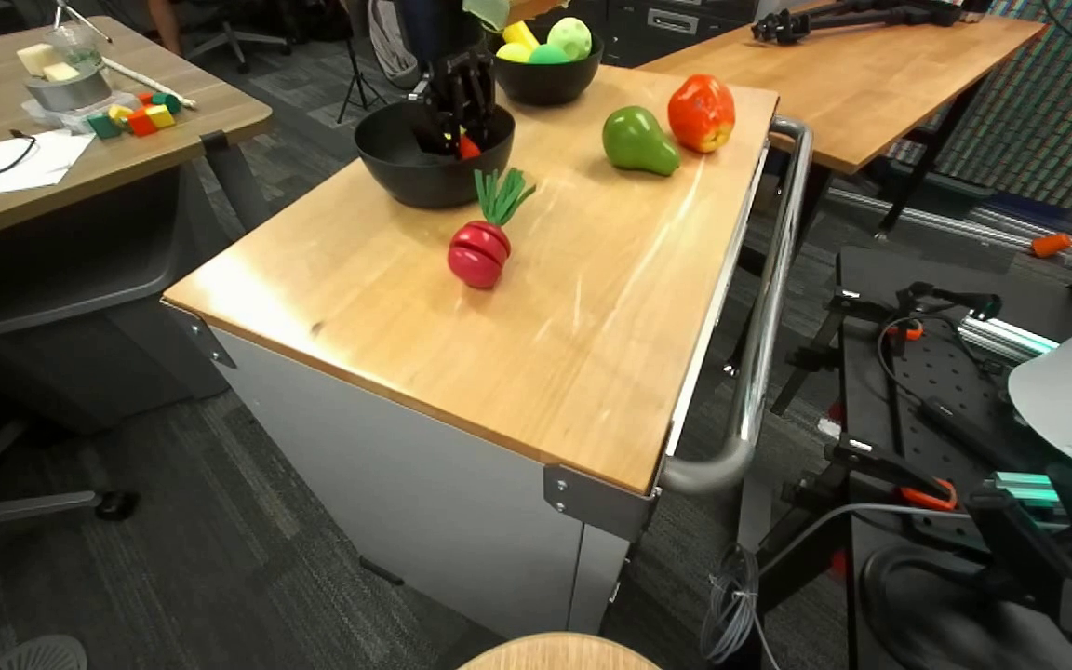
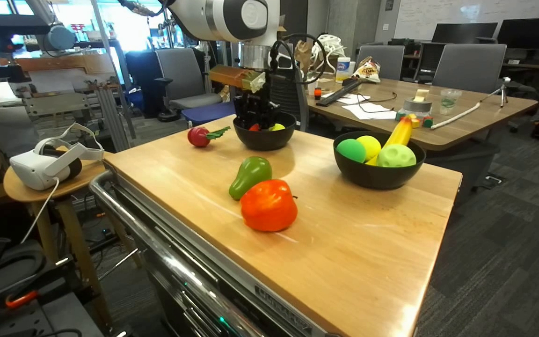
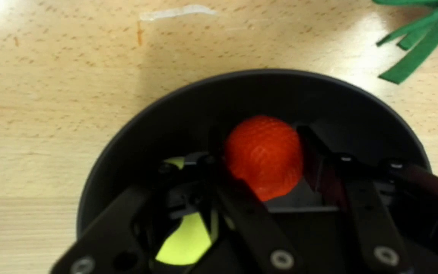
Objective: Take the toy fruits and vegetables from the black bowls and place them on the table
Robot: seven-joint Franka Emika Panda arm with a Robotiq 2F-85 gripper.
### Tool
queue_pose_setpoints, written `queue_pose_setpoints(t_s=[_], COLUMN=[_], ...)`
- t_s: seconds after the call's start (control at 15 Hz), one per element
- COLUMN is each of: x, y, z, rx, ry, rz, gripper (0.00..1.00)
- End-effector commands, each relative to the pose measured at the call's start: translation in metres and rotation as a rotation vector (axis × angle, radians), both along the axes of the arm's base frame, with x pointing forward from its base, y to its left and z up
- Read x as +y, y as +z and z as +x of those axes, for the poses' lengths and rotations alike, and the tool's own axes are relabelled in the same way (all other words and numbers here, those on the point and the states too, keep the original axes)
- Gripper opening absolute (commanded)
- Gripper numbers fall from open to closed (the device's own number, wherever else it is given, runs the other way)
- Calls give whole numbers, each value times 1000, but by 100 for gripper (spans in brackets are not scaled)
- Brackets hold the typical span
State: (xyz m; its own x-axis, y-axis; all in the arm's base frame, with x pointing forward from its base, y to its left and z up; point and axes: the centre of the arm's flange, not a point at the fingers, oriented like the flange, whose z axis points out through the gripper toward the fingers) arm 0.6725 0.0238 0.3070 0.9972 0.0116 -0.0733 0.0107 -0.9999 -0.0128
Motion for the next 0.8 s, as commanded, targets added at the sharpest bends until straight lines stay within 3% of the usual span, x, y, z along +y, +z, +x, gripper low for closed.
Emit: queue_pose_setpoints(t_s=[0.0, 0.2, 0.4, 0.6, 0.73], x=[11, 46, 93, 137, 155], y=[49, 98, 117, 103, 80], z=[0, 1, 7, 9, 8], rx=[-92, -250, -384, -390, -345], ry=[28, 91, 179, 259, 294], rz=[7, 35, 64, 101, 104], gripper=[24, 24, 24, 24, 24])
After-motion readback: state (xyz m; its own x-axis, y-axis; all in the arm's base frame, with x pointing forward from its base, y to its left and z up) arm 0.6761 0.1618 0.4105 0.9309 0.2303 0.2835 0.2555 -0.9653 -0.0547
